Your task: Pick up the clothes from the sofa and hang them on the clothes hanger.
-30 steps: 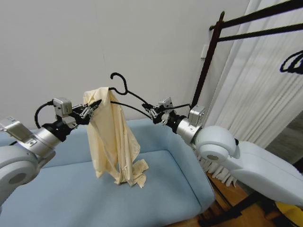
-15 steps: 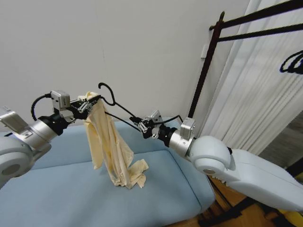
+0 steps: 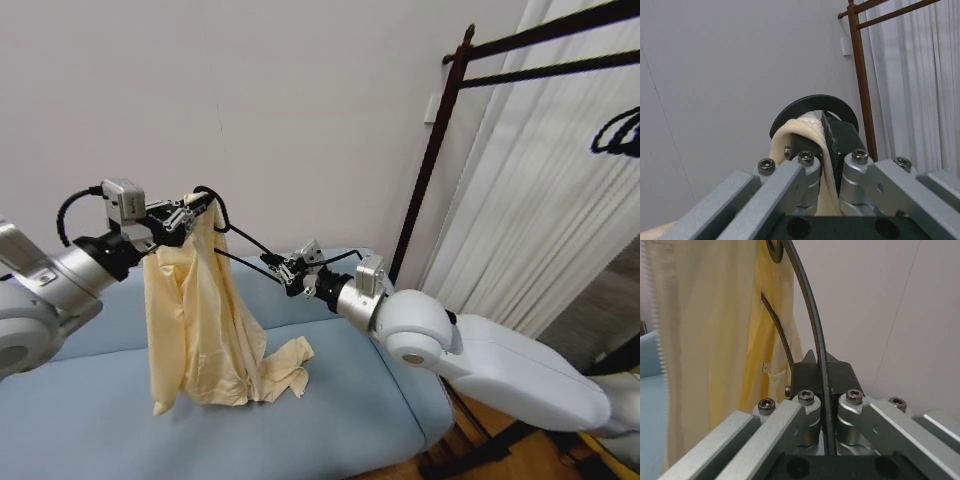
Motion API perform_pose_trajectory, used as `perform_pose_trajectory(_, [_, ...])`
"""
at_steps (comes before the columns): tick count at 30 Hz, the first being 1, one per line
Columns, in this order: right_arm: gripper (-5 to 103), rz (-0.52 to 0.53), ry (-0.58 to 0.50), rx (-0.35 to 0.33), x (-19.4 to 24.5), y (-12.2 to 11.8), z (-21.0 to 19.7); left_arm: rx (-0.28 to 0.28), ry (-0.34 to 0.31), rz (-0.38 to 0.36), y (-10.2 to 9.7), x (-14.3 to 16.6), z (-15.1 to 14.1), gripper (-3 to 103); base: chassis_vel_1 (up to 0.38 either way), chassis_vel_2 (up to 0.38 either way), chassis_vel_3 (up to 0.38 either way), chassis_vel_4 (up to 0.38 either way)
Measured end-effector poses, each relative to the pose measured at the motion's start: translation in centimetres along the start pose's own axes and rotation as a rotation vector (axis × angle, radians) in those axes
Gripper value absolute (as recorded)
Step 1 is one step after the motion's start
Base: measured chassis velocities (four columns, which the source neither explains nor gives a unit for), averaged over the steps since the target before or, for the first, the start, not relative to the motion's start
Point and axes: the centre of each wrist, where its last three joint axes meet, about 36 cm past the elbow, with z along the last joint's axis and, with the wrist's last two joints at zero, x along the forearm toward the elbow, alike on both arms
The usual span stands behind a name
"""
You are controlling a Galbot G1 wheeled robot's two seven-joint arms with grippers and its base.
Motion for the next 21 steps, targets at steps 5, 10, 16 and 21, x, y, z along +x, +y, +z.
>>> perform_pose_trajectory(5, [2,0.018,0.0,-0.03,-0.9,-0.4,0.0,0.006,-0.017,-0.009,0.2,0.0,-0.3,7,0.0,0.0,0.0,0.0])
perform_pose_trajectory(10, [2,0.015,-0.015,-0.036,-1.1,-0.2,-0.5,0.022,-0.022,-0.012,0.2,0.1,0.0,7,0.0,0.0,0.0,0.0])
perform_pose_trajectory(16, [2,0.005,-0.045,-0.034,-0.5,0.0,-1.9,0.059,-0.017,-0.005,-0.5,0.3,1.2,7,0.0,0.0,0.0,0.0])
perform_pose_trajectory(21, [2,0.004,-0.065,-0.029,0.1,-0.7,-3.2,0.072,-0.012,-0.004,-0.9,0.4,1.7,4,0.0,0.0,0.0,0.0])
